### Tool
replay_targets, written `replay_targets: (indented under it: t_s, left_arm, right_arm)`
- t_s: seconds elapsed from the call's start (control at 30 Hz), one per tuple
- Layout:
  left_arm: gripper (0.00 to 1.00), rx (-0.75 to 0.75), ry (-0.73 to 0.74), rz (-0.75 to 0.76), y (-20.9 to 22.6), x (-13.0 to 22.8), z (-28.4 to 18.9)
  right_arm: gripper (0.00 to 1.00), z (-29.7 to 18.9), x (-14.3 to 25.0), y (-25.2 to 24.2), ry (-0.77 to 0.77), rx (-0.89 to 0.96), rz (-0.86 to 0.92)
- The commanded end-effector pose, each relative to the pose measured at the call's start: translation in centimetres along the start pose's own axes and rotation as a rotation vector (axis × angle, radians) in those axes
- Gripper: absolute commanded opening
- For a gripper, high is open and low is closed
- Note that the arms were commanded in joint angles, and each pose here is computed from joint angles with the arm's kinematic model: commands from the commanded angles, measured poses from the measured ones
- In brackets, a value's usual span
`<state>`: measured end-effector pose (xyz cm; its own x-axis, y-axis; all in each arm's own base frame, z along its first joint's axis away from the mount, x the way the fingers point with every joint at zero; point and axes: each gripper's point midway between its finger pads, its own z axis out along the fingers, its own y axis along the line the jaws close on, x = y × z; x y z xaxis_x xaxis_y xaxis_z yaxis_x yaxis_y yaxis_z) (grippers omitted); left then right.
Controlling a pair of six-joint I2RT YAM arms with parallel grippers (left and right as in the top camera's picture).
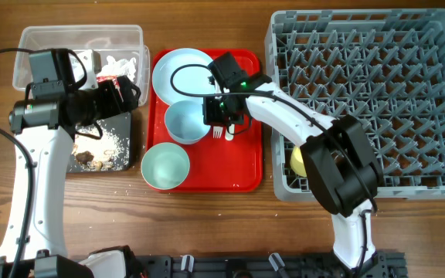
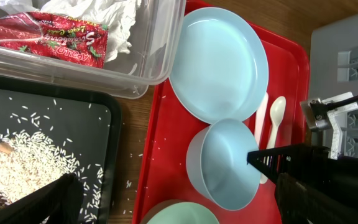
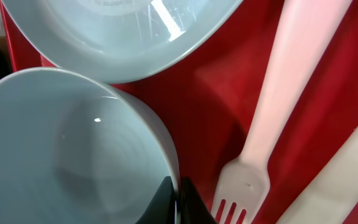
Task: Sort waste into correct bins and load items into the dishwasher rack
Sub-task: 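Reach the right gripper to the light-blue bowl and grasp its rim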
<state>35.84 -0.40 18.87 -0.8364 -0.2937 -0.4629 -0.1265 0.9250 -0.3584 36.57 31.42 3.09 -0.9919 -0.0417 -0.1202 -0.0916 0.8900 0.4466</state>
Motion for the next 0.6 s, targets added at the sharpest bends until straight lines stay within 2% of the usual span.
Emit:
replay_targets:
  t_s: [0.0, 0.1, 0.23, 0.33, 0.43, 0.5, 0.57]
  left_arm:
    - [1.00, -0.004, -0.022, 0.008, 0.0, -0.6, -0.6]
    - [1.00, -0.004, -0.022, 0.008, 0.0, -0.6, -0.6]
    - [1.00, -0.004, -0.022, 0.008, 0.0, -0.6, -0.6]
    - [1.00, -0.004, -0.022, 0.008, 0.0, -0.6, -0.6]
    - [1.00, -0.004, -0.022, 0.008, 0.0, -0.6, -0.6]
    - [1.00, -0.004, -0.022, 0.008, 0.0, -0.6, -0.6]
    - [1.00, -0.004, -0.022, 0.008, 0.0, -0.6, -0.6]
  right_arm:
    - [0.04, 0.2, 0.4, 0.7, 0.025, -0.031, -0.001]
    - [0.04, -2.6, 0.3, 1.7, -0.010, -0.034, -0.076]
    - [0.04, -8.5, -1.4, 1.6, -0.168, 0.064, -0.144]
    - [0.04, -15.1, -3.8, -0.7, -0.405, 0.279, -0.134]
    - [0.04, -23.4, -6.2, -4.2, -0.702, 0.584, -0.075]
    - [0.04, -29.6, -6.9, -6.7, -0.888, 0.863, -0.049]
    - [0.04, -33.8, -7.0, -8.2, -0.970, 1.147, -0.072]
